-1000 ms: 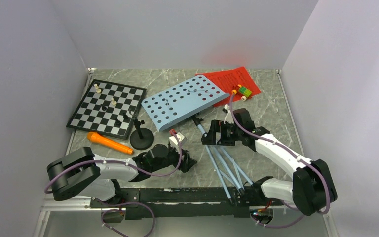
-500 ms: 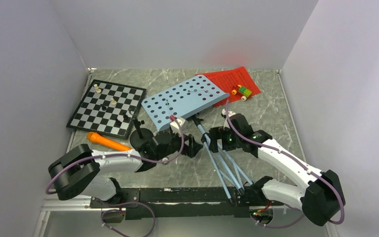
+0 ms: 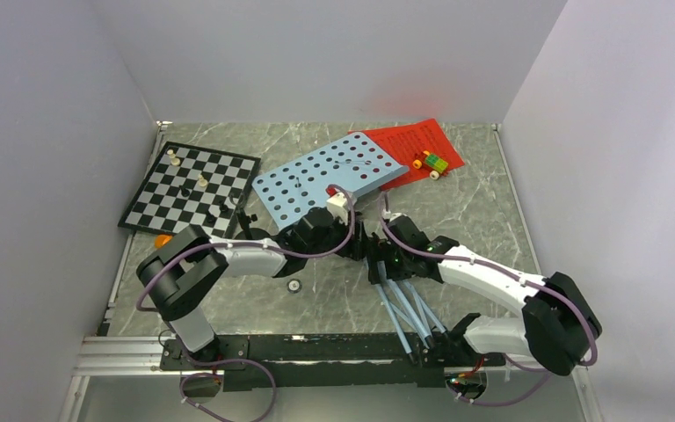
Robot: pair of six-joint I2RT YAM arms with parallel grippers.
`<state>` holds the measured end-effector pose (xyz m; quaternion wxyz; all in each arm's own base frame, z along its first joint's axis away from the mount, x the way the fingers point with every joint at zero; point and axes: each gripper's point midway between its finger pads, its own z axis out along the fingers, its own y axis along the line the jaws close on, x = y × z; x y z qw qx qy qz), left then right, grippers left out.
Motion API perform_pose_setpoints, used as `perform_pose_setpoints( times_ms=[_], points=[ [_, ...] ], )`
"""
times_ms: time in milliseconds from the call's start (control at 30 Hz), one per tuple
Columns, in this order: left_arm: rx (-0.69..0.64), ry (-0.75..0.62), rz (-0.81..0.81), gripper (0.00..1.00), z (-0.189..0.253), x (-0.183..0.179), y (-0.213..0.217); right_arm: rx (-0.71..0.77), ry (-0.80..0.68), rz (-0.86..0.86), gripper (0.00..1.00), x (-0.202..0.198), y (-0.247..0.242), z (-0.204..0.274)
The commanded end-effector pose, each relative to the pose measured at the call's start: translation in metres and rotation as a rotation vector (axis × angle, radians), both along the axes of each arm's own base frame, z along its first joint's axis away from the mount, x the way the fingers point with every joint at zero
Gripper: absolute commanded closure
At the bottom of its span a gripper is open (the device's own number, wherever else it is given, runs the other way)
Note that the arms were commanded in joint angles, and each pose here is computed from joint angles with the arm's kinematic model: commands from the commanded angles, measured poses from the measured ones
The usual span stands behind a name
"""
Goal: Pack up the instrument practice props
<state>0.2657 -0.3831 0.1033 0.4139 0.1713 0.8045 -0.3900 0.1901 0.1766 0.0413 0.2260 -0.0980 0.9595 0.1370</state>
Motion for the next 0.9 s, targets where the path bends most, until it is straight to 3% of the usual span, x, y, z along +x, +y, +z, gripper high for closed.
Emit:
perform_pose_setpoints(
  times_ms=[0, 433, 867],
  points=[
    [-0.002, 0.041, -0.057, 0.24, -0.002, -0.005, -0.012, -0.019, 0.009, -0.029, 0.0, -0.001, 0.007, -0.008],
    [0.109, 0.011, -0.08, 0.34, -0.035, 0.008, -0.018, -0.045, 0.095, 0.005, 0.02, -0.022, 0.034, -0.046],
    [0.09, -0.027, -0.037, 0.41, -0.029, 0.026, -0.006, 0.042, 0.147, 0.108, 0.48, -0.031, 0.092, -0.052]
  ],
)
